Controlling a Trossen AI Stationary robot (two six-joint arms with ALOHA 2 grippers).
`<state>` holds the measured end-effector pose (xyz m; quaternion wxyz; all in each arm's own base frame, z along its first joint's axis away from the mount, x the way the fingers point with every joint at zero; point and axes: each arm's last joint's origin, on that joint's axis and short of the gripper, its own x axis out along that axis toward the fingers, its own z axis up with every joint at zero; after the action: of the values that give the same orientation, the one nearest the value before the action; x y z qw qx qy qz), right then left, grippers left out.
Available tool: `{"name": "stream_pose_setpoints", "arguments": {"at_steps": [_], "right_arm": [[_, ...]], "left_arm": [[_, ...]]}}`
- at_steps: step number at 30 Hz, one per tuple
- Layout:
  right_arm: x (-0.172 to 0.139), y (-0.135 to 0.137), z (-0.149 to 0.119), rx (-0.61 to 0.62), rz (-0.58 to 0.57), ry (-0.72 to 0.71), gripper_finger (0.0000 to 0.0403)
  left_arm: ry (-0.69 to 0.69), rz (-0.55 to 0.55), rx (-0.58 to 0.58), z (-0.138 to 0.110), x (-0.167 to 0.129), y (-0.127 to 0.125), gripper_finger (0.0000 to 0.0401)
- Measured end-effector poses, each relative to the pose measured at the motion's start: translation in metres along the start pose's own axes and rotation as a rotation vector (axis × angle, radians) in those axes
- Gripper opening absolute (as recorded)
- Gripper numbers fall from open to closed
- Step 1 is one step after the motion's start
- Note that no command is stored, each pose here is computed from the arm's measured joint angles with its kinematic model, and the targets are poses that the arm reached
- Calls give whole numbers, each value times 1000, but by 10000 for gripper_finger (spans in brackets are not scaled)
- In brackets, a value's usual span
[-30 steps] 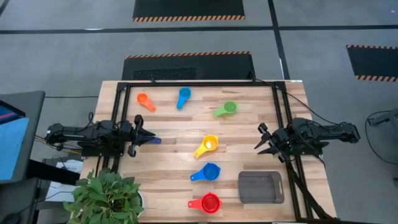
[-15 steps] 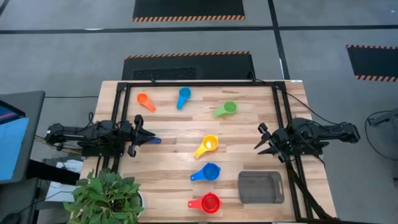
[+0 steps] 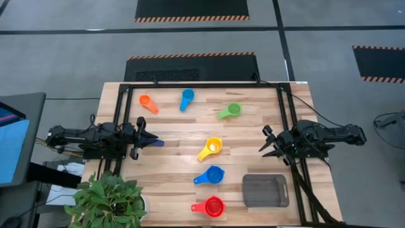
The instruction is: Nest measuring cups in basket
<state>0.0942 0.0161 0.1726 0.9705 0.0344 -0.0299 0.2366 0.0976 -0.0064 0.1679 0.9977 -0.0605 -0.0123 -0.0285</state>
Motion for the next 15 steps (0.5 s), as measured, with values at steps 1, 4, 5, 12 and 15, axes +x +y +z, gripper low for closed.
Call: {"name": "stream_pose_setpoints", "arguments": {"at_steps": [1, 4, 5, 12, 15], "right_arm": [[0, 0, 0, 0, 0, 0, 133], [0, 0, 0, 0, 0, 0, 134], [0, 0, 0, 0, 0, 0, 135], [0, 0, 0, 0, 0, 0, 143], [0, 0, 0, 0, 0, 0, 145]], "left_arm": [[0, 0, 0, 0, 0, 0, 55], [-1, 2, 11, 0, 0, 0, 55], [-5, 15, 39, 0, 0, 0, 55], [-17, 74, 155, 2, 0, 2, 55], [-19, 74, 97, 2, 0, 2, 55]]}}
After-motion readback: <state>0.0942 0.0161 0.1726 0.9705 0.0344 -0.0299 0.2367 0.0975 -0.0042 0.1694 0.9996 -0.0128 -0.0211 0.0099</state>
